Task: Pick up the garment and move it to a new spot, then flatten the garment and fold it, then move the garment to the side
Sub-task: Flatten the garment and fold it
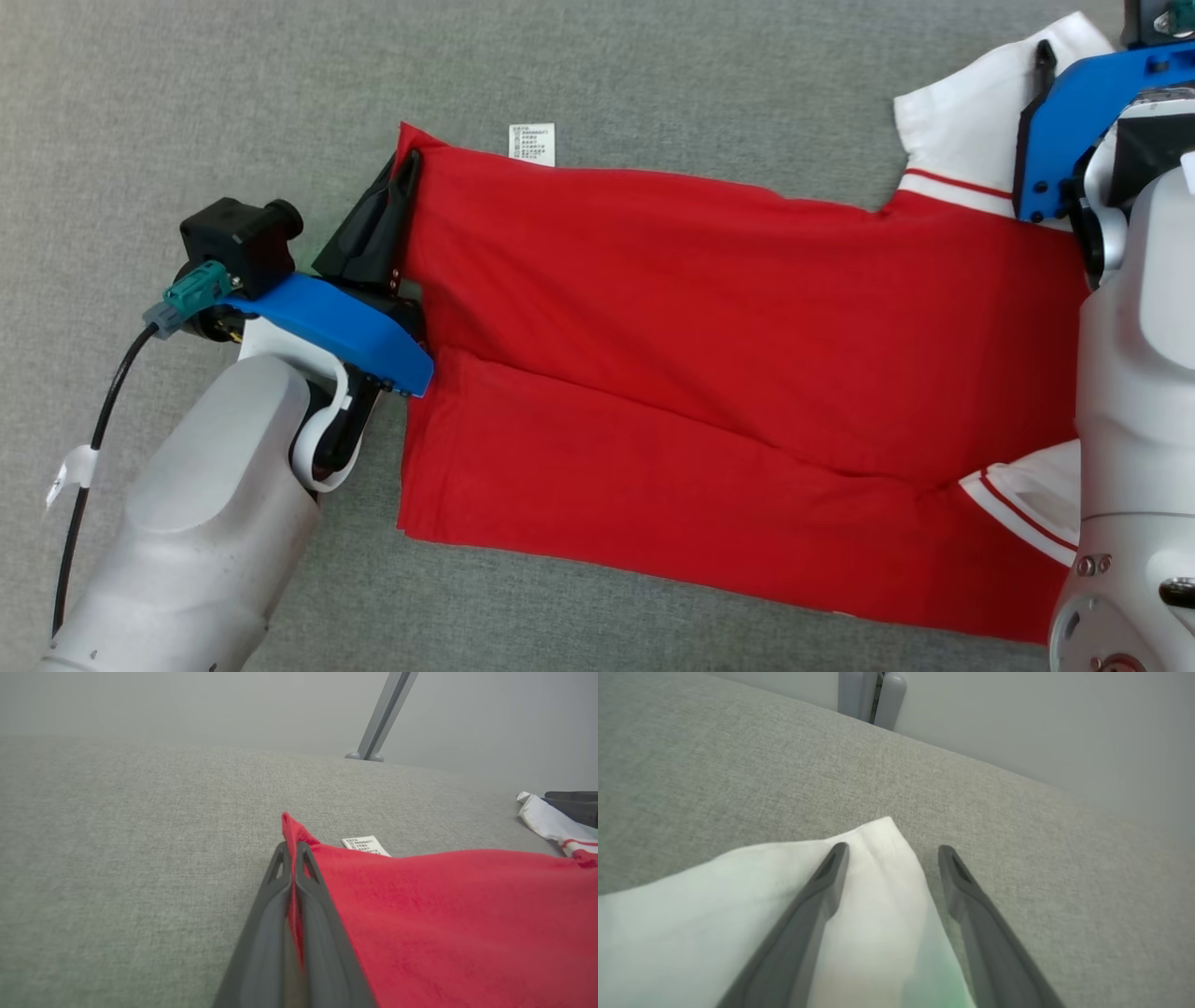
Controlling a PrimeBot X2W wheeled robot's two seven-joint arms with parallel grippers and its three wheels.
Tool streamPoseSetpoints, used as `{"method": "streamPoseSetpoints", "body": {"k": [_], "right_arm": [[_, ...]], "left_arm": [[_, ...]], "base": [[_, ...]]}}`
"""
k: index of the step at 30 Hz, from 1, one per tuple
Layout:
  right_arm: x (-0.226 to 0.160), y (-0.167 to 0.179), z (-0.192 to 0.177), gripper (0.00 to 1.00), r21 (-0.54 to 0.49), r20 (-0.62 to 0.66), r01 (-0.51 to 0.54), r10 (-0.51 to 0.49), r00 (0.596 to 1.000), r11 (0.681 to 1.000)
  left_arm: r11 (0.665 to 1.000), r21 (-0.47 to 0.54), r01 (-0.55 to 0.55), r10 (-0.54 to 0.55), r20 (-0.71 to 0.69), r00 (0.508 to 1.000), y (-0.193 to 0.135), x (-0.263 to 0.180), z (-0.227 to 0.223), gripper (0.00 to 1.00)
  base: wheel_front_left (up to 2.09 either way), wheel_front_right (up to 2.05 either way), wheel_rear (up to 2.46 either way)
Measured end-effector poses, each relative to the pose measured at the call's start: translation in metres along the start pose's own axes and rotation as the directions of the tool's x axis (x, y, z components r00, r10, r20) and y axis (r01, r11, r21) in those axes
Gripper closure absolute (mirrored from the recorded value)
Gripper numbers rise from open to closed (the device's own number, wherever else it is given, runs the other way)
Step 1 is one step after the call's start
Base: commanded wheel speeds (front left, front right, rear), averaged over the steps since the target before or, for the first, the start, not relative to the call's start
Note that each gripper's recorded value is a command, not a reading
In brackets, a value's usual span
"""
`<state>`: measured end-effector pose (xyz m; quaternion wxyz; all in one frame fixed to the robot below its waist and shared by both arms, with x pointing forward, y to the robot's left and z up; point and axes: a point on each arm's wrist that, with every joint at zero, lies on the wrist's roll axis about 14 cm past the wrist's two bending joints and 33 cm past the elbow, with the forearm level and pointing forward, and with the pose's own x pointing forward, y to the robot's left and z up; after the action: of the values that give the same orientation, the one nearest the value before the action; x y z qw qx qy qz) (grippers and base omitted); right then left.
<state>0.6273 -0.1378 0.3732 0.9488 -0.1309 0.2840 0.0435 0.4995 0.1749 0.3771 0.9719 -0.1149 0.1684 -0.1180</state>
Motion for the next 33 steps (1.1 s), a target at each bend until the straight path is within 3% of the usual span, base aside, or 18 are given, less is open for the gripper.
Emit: {"method": "streamPoseSetpoints", "body": {"k": [3, 5, 7, 13, 17, 22, 27, 29, 33], "right_arm": [[0.009, 0.005, -0.009, 0.00, -0.008, -0.045, -0.002, 0.002, 0.999, 1.000], [0.013, 0.007, -0.010, 0.56, -0.011, -0.053, -0.002, 0.002, 0.999, 1.000], [0.014, 0.007, -0.010, 1.00, -0.011, -0.056, -0.001, 0.000, 0.998, 1.000], [0.011, -0.004, -0.007, 1.00, 0.042, -0.029, 0.024, -0.023, 0.999, 0.999], [0.007, -0.014, 0.010, 1.00, 0.063, 0.093, 0.047, -0.052, 0.994, 0.997], [-0.007, -0.029, 0.051, 1.00, 0.108, 0.319, 0.061, -0.093, 0.943, 0.992], [-0.036, -0.041, 0.082, 1.00, 0.183, 0.500, 0.036, -0.125, 0.857, 0.982], [-0.048, -0.044, 0.084, 1.00, 0.219, 0.539, 0.015, -0.133, 0.832, 0.976], [-0.073, -0.039, 0.065, 1.00, 0.267, 0.547, -0.038, -0.119, 0.828, 0.963]], "left_arm": [[1.000, -0.004, -0.012, 0.012, -0.012, 1.000, 0.005, -0.002, -0.006, 1.00], [1.000, -0.003, -0.018, 0.018, -0.015, 1.000, 0.007, -0.003, -0.008, 1.00], [1.000, -0.006, -0.021, 0.021, -0.014, 1.000, 0.008, -0.004, -0.008, 1.00], [0.999, -0.012, -0.040, 0.040, 0.016, 0.999, 0.014, -0.004, 0.001, 1.00], [0.998, -0.009, -0.057, 0.057, 0.048, 0.997, 0.020, -0.004, 0.012, 1.00], [0.998, 0.007, -0.067, 0.065, 0.142, 0.988, 0.022, -0.002, 0.042, 1.00], [0.997, 0.014, -0.073, 0.068, 0.213, 0.975, 0.015, -0.012, 0.062, 1.00], [0.998, 0.013, -0.066, 0.062, 0.221, 0.973, 0.009, -0.016, 0.063, 1.00], [0.997, 0.016, -0.075, 0.070, 0.217, 0.974, 0.005, -0.032, 0.058, 1.00]], "base": [[0.00, 0.00, 0.00], [0.00, 0.00, 0.00], [0.00, 0.00, 0.00], [0.00, 0.00, 0.00], [0.00, 0.00, 0.00], [0.00, 0.00, 0.00], [0.00, 0.00, 0.00], [0.00, 0.00, 0.00], [0.00, 0.00, 0.00]]}}
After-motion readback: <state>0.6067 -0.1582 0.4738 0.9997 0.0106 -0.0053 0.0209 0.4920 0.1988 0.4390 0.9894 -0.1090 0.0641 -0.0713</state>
